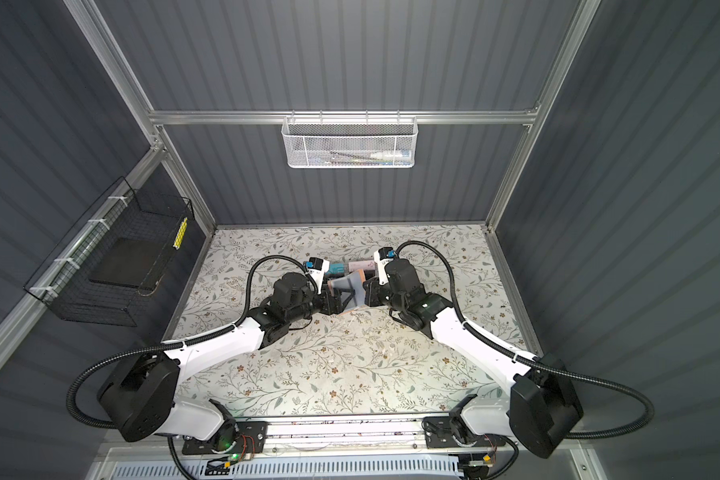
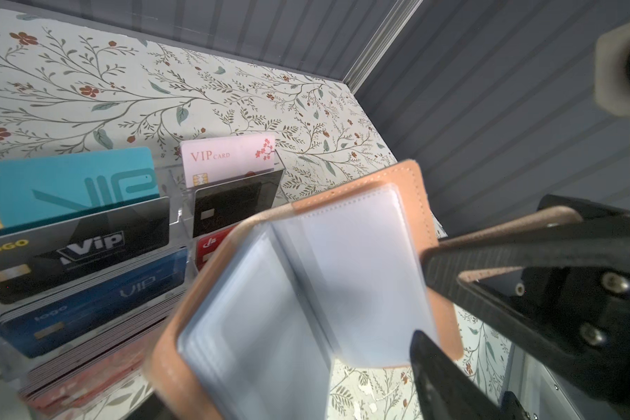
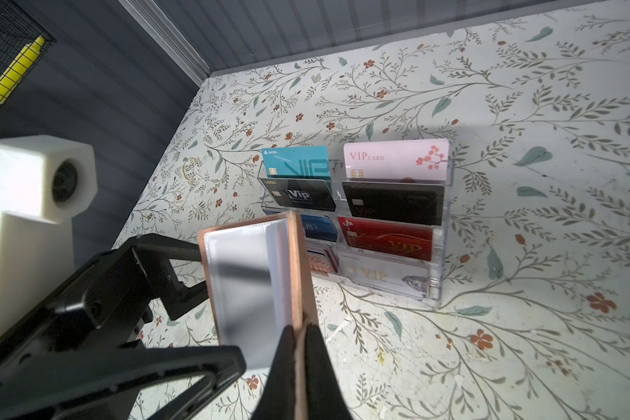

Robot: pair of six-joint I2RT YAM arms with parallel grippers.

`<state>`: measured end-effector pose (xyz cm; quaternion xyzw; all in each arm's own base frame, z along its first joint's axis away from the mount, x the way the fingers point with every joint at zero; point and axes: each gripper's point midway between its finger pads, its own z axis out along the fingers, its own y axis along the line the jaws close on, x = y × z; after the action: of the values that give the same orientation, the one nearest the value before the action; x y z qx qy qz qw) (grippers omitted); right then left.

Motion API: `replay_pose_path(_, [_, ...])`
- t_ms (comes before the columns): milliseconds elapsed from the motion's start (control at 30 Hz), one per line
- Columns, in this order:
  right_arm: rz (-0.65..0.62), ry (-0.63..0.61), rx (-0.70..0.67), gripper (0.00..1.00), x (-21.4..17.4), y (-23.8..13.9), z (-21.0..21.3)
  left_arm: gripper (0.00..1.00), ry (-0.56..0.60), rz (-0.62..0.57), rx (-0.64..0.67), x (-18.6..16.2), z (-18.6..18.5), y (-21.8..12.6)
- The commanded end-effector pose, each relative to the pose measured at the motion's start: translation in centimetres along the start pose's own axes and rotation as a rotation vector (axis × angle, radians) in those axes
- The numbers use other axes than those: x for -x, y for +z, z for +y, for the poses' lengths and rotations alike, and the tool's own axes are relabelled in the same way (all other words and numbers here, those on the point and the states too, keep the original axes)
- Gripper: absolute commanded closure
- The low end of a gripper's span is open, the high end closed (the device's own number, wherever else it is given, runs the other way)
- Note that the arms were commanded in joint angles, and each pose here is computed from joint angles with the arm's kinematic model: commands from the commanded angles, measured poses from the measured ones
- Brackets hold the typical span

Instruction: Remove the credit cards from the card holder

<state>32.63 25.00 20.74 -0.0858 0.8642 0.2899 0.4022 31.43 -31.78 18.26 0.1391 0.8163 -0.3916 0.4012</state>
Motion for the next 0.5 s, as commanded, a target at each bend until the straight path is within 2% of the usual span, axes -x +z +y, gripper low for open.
replay_pose_path(0, [-0.022,0.002,0.039,1.0,0.5,-0.1,0.8,0.24,0.013,-0.001,-0.011,-0.1,-0.2,0.3])
replay_pose_path(67, [-0.018,0.005,0.045,1.0,0.3,-0.1,1.0,0.27,0.013,0.0,-0.01,-0.2,-0.2,0.3])
replay_pose_path(267, [-0.015,0.012,0.064,1.0,0.2,0.0,1.2,0.24,0.021,-0.029,-0.001,0.4,-0.2,-0.5])
replay_pose_path(400, [-0.036,0.016,0.05,1.0,0.5,-0.3,0.9,0.28,0.018,-0.036,0.023,0.2,0.3,-0.6])
replay_pose_path(467, [-0.047,0.015,0.042,1.0,0.6,-0.6,0.8,0.35,0.011,-0.034,0.029,0.1,0.4,-0.6])
